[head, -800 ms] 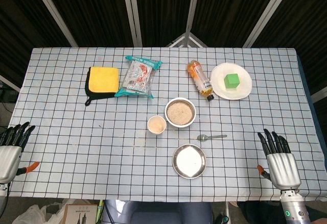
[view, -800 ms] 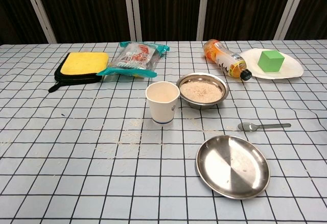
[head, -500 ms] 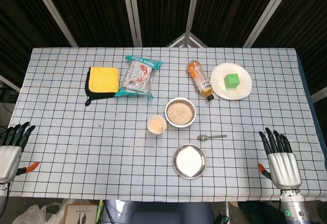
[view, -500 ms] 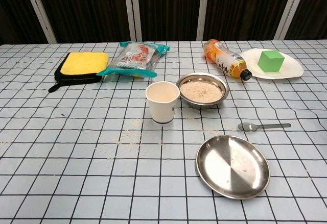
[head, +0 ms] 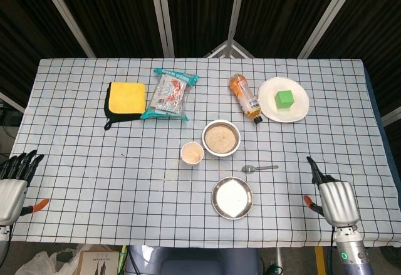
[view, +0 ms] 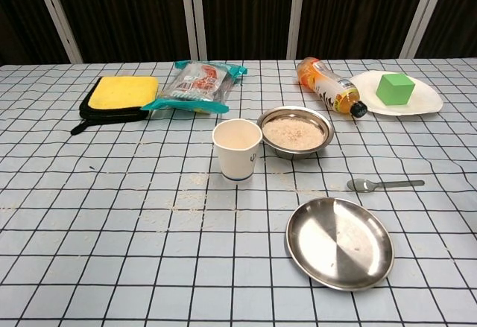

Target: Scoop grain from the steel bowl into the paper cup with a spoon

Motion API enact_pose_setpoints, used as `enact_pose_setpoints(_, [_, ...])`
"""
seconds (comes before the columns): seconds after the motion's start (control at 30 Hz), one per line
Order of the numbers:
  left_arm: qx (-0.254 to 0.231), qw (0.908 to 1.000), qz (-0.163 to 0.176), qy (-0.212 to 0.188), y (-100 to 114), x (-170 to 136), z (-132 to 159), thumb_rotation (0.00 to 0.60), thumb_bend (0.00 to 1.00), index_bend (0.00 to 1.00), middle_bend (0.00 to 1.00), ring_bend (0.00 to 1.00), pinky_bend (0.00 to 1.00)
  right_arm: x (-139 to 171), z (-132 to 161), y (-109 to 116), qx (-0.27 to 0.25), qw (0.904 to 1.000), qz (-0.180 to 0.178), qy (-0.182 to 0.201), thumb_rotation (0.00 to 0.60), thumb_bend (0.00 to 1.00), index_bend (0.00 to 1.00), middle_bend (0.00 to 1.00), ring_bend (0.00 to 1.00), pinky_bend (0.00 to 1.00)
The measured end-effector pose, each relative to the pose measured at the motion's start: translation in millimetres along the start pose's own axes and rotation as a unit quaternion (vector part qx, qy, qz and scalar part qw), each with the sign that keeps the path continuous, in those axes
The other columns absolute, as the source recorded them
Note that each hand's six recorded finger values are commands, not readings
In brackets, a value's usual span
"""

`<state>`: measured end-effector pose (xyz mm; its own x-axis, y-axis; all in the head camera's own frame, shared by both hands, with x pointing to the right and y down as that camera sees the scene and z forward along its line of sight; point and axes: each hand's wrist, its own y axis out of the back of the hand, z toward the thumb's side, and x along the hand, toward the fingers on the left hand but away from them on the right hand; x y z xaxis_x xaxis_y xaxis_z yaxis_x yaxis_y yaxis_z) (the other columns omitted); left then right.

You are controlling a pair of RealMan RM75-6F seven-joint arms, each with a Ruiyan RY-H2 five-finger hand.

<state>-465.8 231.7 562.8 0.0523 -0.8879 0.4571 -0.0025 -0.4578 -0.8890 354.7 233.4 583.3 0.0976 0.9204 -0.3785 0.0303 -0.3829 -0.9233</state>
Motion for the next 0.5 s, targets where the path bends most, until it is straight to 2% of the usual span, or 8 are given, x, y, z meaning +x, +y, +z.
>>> enact_pose_setpoints(0.23, [0.001, 1.0, -0.004, -0.005, -1, 0, 2, 0.6, 0.0, 0.0, 0.0, 0.0, 0.0, -28, 12, -24, 0.016, 0.9984, 0.054, 0.0, 0.6, 0.3, 0.45, 0.88, 0.96, 1.0])
enact_pose_setpoints(0.5, [-0.004, 0.9999, -0.009, -0.003, -2, 0, 0, 0.6, 0.0, 0.0, 0.0, 0.0, 0.0, -61, 43, -53, 0.025, 0.9957, 0.089, -0.001, 0.6, 0.33, 0.46, 0.89, 0.96, 1.0])
